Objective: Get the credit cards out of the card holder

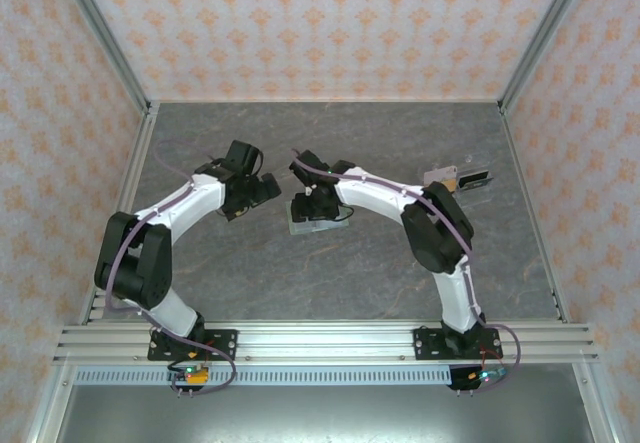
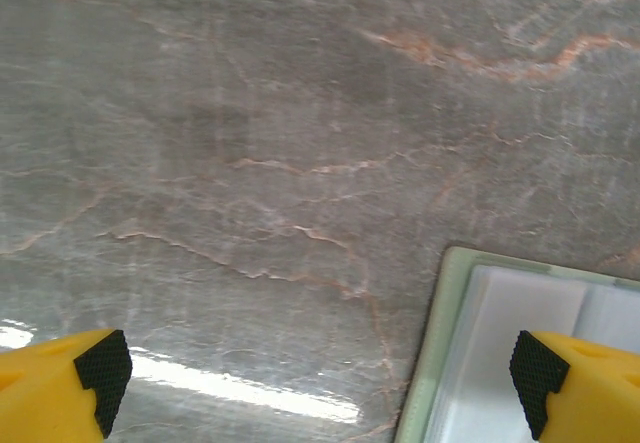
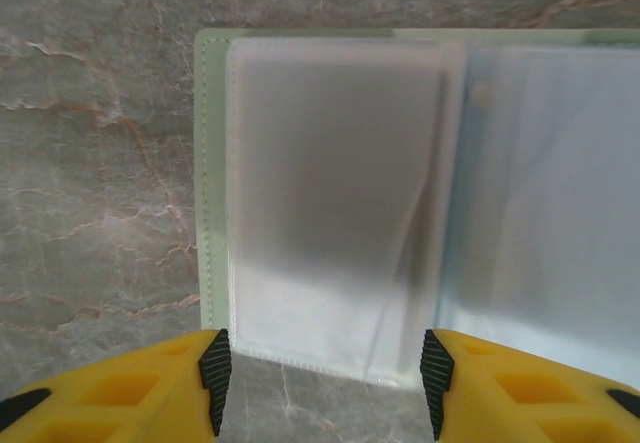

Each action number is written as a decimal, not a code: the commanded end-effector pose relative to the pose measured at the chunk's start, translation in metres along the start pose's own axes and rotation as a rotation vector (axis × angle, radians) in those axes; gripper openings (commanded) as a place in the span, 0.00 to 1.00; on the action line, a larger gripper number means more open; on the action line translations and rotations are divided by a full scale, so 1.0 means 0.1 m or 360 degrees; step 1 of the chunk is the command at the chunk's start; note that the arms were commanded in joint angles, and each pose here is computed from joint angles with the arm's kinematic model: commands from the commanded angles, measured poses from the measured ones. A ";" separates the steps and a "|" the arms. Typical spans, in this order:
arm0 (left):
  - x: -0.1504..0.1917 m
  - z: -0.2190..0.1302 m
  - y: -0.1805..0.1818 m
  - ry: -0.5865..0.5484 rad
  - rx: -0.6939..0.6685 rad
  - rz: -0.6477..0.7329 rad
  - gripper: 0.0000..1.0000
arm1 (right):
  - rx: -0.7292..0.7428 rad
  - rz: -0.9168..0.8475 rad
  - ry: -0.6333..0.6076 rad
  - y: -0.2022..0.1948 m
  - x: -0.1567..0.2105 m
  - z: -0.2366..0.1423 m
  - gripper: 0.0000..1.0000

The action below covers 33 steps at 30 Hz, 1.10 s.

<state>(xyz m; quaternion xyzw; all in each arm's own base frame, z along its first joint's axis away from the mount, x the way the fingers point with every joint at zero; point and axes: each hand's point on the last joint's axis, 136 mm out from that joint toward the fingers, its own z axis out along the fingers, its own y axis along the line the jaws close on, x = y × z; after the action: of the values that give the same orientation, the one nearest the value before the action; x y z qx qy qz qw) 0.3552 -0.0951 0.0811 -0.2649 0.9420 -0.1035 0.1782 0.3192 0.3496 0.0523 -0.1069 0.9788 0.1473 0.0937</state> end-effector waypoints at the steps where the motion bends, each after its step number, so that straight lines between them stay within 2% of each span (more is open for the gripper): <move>1: -0.07 -0.08 0.04 -0.0072 0.0003 -0.0051 1.00 | 0.0173 -0.0029 0.0058 -0.19 0.03 0.08 0.53; 5: -0.03 -0.07 -0.02 -0.0040 0.0052 -0.0049 0.99 | 0.0279 -0.0033 0.0101 -0.33 0.07 0.20 0.47; 10: 0.03 -0.03 -0.17 0.0028 0.0177 -0.0054 0.90 | 0.0295 0.0087 0.0185 -0.55 0.17 0.36 0.36; 14: 0.11 0.03 -0.28 0.0102 0.0255 -0.0044 0.80 | 0.0215 0.0164 0.0203 -0.62 0.20 0.39 0.32; 22: 0.34 0.25 -0.68 0.0270 0.0456 -0.0016 0.48 | 0.0108 0.0252 0.0207 -0.67 0.20 0.40 0.22; 33: 0.54 0.46 -1.01 0.0388 0.0498 0.0036 0.32 | -0.0042 0.0354 0.0151 -0.66 0.11 0.34 0.17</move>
<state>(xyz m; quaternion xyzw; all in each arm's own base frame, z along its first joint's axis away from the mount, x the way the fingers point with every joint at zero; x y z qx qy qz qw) 0.3640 -0.2024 0.0424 -0.2130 0.9384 -0.2566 0.0907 0.3302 0.3225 0.0246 -0.0380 0.9776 0.2028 0.0418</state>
